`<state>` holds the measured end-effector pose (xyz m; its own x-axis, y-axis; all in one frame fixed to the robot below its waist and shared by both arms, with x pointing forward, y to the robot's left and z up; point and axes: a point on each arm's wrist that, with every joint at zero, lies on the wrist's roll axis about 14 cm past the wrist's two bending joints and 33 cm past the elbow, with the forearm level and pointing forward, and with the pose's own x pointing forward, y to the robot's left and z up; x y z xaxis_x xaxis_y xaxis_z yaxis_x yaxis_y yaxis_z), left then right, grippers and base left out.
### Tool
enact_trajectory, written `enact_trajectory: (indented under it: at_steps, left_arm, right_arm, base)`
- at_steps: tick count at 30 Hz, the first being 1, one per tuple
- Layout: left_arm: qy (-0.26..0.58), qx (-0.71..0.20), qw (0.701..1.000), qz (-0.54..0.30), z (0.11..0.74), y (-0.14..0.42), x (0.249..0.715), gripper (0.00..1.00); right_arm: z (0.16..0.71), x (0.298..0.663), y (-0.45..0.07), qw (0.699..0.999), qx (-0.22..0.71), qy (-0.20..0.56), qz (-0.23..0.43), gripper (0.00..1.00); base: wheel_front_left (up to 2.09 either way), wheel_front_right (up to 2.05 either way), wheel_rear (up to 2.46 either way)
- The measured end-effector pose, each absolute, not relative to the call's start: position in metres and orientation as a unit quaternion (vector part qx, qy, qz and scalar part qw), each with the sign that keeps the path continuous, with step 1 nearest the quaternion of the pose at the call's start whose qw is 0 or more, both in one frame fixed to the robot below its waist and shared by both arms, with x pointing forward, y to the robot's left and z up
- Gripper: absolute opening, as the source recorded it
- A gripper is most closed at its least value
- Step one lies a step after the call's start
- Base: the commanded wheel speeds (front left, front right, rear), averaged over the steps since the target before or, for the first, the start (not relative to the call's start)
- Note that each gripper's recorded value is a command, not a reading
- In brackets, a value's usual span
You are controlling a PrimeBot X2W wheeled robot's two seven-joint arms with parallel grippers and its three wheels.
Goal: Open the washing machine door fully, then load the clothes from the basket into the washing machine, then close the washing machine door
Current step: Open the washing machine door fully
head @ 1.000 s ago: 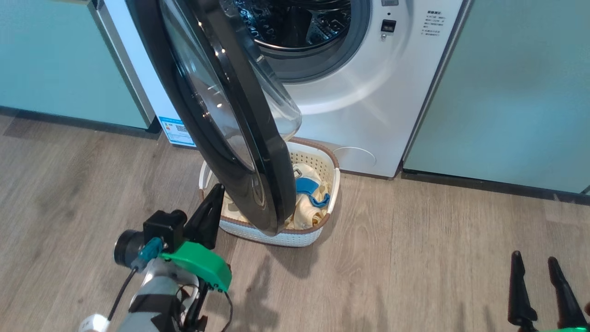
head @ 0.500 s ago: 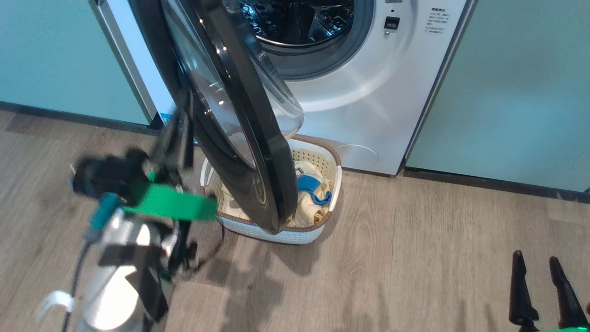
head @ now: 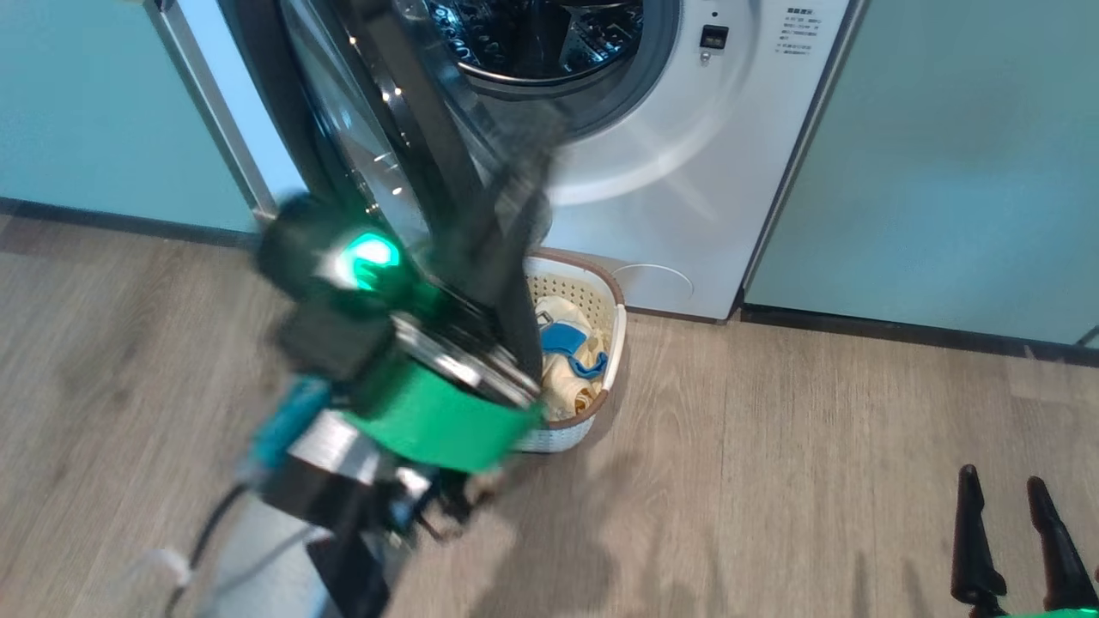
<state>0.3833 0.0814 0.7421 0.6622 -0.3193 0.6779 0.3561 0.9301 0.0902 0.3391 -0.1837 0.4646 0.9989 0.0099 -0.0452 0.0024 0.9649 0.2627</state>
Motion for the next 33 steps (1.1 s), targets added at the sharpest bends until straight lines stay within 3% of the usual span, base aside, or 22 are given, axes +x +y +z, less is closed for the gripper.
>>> enact_trajectory:
  at_steps: [8, 18, 33]
  left_arm:
    - [-0.204, -0.094, 0.924, -0.31, 0.684, 0.013, 0.372, 0.0]
    - [-0.084, -0.121, 0.91, -0.388, 0.63, -0.035, 0.353, 0.0]
    - [-0.015, -0.075, 0.953, -0.293, 0.574, 0.0, 0.383, 0.0]
  right_arm:
    - [0.462, 0.338, -0.186, 0.991, 0.132, 0.027, -0.003, 1.0]
    - [0.459, 0.335, -0.19, 0.991, 0.132, 0.032, -0.011, 1.0]
    - [0.456, 0.334, -0.193, 0.991, 0.132, 0.035, -0.015, 1.0]
  base:
    - [0.0, 0.0, 0.0]
    - [0.0, 0.0, 0.0]
    - [0.0, 0.0, 0.0]
